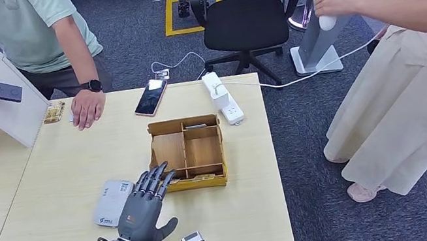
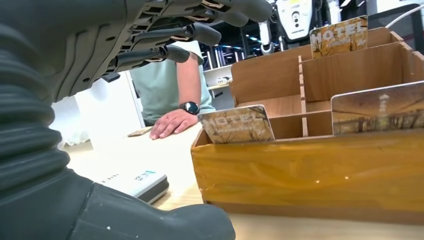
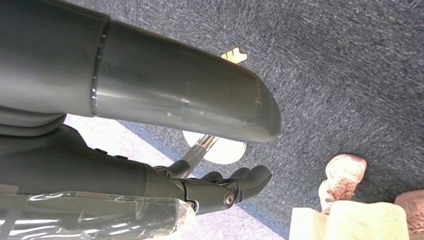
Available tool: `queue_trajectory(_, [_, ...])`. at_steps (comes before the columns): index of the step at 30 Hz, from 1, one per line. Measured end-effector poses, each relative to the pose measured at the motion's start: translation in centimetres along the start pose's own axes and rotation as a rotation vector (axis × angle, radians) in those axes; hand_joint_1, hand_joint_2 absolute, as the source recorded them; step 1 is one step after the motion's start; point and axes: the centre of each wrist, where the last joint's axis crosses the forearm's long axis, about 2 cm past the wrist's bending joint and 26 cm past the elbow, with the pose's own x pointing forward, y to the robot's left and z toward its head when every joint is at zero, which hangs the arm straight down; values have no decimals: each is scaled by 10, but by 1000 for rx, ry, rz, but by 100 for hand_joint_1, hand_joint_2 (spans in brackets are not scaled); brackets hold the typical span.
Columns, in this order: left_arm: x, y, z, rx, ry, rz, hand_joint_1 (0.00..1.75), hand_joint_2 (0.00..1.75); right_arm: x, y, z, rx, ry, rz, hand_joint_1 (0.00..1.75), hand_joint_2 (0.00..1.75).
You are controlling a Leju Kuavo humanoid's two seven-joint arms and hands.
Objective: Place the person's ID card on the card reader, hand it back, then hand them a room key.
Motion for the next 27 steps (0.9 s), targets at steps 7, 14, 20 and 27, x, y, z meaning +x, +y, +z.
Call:
queue_trajectory(7, [12,6,-19,63,10,-34,0,175,2,1,0,4,-7,12,0,0])
queue_trajectory(14, [20,6,-31,90,11,0,0,175,4,2,1,6,-19,23,0,0])
queue_trajectory(20, [21,3,-35,87,15,14,0,175,5,2,1,8,-24,26,0,0])
queue_trajectory(27, [21,-2,-37,62,25,24,0,175,5,3,2,11,-25,29,0,0])
